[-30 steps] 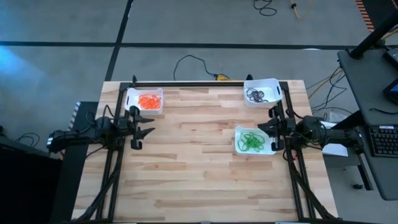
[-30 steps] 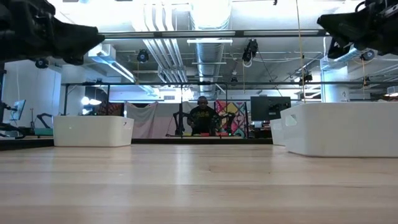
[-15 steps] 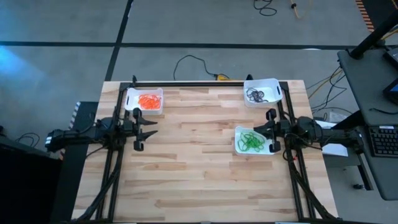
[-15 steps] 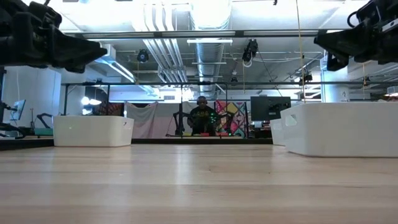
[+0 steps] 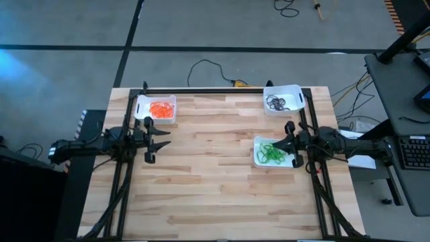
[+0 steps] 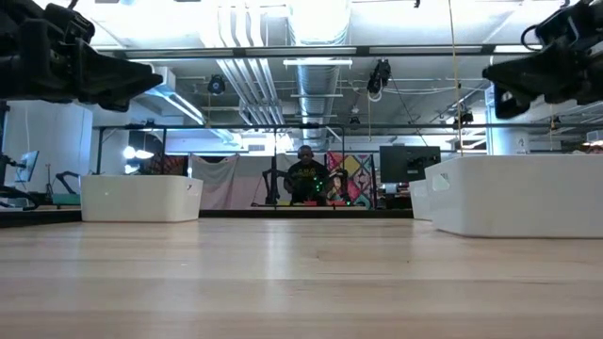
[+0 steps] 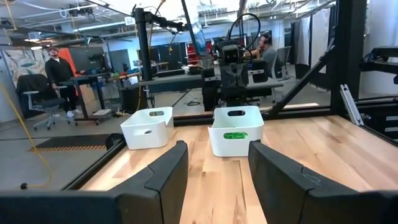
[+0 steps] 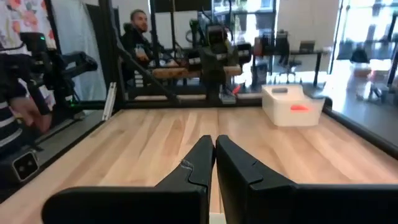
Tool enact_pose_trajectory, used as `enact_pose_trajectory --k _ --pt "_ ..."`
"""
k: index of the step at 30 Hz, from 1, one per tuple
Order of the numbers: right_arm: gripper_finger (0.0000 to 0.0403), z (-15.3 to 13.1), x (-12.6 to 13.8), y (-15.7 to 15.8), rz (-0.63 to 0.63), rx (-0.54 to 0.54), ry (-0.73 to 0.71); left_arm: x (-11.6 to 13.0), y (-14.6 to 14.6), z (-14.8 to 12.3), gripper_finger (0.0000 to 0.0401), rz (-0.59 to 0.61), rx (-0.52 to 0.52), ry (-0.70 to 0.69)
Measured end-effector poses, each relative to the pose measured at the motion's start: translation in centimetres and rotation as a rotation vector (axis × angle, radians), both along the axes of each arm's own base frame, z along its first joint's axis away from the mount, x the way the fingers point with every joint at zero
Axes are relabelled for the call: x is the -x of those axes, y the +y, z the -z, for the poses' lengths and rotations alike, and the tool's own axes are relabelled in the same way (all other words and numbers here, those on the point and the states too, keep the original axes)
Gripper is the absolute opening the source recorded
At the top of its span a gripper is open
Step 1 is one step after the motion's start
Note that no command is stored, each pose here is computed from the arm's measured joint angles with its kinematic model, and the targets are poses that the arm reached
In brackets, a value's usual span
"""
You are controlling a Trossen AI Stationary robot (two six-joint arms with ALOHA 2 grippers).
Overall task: Sort rubber bands into baskets
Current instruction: Return to Home Position
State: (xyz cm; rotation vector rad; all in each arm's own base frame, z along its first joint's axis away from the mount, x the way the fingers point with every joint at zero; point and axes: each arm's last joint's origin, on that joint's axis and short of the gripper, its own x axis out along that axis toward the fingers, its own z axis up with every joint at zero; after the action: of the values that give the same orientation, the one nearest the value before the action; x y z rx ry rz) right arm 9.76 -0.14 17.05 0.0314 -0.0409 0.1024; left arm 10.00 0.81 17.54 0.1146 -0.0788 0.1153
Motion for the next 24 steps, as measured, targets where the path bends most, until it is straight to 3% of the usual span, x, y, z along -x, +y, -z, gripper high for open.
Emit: enact_pose_trajectory --k 7,24 --pt "0.0013 0.39 -0.25 -0.04 0.006 -0.073 0.054 -0.02 0.00 0.02 0.0154 0.000 0.000 0.002" --pt "0.0013 0.48 -0.31 -0.04 0.006 -0.079 0.066 -0.03 0.00 0.03 0.0154 0.000 0.000 0.004"
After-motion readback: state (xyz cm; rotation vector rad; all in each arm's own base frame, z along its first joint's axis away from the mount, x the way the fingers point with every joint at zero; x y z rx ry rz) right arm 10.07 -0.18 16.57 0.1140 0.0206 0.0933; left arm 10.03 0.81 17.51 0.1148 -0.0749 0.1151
